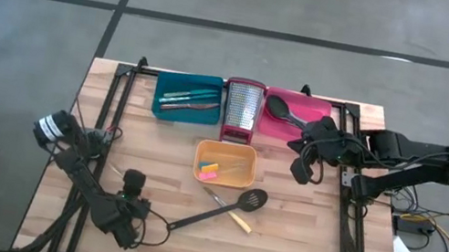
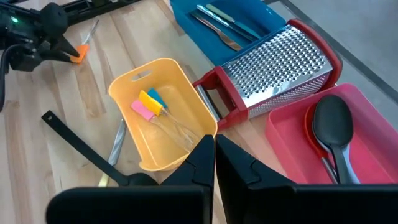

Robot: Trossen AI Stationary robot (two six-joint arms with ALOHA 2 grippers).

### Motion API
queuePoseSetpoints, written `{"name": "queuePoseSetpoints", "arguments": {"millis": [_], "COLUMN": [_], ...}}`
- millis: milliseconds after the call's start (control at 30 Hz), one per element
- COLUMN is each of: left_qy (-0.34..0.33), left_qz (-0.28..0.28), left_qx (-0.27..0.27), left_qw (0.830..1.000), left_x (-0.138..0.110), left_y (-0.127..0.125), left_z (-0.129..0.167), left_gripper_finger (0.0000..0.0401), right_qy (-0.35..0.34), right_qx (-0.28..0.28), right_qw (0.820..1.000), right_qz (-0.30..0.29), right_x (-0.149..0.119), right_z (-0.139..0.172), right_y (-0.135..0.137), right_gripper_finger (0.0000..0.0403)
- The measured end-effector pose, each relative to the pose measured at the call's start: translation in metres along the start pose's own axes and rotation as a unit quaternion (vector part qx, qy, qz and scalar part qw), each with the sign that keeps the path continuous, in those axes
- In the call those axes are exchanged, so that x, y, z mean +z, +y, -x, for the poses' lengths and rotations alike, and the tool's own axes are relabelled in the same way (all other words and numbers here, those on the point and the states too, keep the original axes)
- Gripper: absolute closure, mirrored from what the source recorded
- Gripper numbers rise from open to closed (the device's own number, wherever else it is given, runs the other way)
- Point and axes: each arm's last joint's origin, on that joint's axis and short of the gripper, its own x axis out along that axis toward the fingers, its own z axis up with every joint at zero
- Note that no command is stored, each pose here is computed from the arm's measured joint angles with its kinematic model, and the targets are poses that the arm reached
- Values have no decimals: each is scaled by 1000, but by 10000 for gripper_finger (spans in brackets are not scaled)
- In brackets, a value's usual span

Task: Pick & Place Kitchen Items
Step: Put the orange spatula into the yellow bin

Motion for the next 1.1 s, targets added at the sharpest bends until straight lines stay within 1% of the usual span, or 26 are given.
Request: {"name": "queuePoseSetpoints", "arguments": {"millis": [133, 167, 367, 500, 667, 800, 900, 1000, 1100], "left_qy": [3, 2, -2, -10, -32, -52, -83, -125, -156], "left_qz": [-23, -23, -20, -23, -33, -35, -46, -58, -68], "left_qx": [1, 2, 7, 29, 75, 89, 119, 159, 187], "left_qw": [1000, 1000, 1000, 999, 996, 994, 988, 978, 967], "left_x": [0, 0, -3, -4, -4, -2, 2, 6, 8], "left_y": [0, 1, 8, 15, 25, 33, 39, 46, 55], "left_z": [0, 0, 7, 15, 26, 35, 45, 59, 76], "left_gripper_finger": [377, 387, 397, 398, 399, 400, 400, 400, 400], "right_qy": [0, 0, 0, 0, 0, 0, -1, -1, 0], "right_qx": [0, 0, 0, 0, 0, 0, -1, -2, -2], "right_qw": [1000, 1000, 1000, 1000, 1000, 1000, 1000, 1000, 1000], "right_qz": [0, 0, 0, 0, 0, 0, 2, 2, 2], "right_x": [0, 0, 0, 0, 0, 0, 0, 0, 0], "right_z": [0, 0, 0, 0, 0, 0, 0, 0, 0], "right_y": [0, 0, 0, 0, 0, 0, 0, 0, 0], "right_gripper_finger": [394, 394, 394, 394, 394, 394, 394, 394, 394]}}
